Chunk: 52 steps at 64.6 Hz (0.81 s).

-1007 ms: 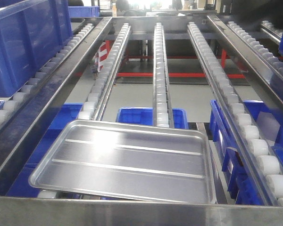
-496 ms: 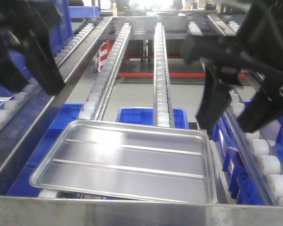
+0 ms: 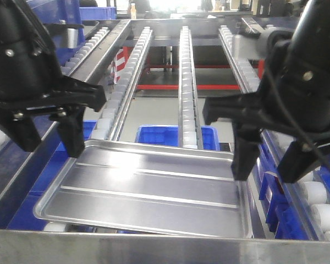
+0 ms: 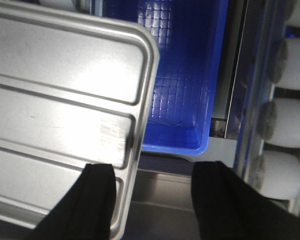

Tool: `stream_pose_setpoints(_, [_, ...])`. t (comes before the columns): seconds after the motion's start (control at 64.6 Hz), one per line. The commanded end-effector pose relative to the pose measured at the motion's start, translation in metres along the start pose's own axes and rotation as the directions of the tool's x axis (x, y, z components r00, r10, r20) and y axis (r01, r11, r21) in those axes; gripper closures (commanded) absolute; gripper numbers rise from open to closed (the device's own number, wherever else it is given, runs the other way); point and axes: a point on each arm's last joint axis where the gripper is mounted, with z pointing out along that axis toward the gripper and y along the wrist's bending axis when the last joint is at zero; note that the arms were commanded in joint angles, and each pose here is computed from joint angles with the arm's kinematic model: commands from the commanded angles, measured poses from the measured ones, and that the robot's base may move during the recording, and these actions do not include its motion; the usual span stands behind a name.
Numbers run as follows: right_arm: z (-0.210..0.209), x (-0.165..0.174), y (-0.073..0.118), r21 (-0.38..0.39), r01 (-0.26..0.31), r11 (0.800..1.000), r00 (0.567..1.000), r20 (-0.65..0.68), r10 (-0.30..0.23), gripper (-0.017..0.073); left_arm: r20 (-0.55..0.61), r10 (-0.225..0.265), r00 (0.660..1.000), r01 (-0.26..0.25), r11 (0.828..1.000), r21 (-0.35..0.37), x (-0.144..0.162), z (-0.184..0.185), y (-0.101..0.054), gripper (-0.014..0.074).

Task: Grab silver tray and stack on right shelf
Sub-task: 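Lower both grippers onto the silver tray's side rims and close them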

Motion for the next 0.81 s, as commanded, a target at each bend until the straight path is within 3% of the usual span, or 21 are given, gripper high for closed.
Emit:
stream_pose_setpoints(0.0, [-0.008,-0.013,0.007,-0.052,-0.003,0.999,0.997,0.076,0.006,0.0104,0.1,-0.026,0.995,0.021,0.999,0.047,-0.013,-0.013,-0.005,0.0278])
stream_pose_setpoints(0.511, [0.019,-0.013,0.01,-0.049,-0.01,0.999,0.999,0.049,0.013,0.0125,0.032,-0.016,0.999,0.015,0.999,0.029,-0.013,0.024,-0.009,0.0295])
stream_pose_setpoints(0.651, [0.025,-0.011,0.009,-0.035,-0.01,0.999,1.0,0.029,0.011,0.0246,0.029,-0.012,1.0,0.011,1.0,0.025,-0.012,0.026,-0.009,0.0377])
stream_pose_setpoints(0.79, [0.027,-0.011,0.009,-0.029,-0.01,1.0,1.0,0.021,0.01,0.0456,0.029,-0.008,1.0,0.008,1.0,0.022,-0.012,0.026,-0.008,0.0554])
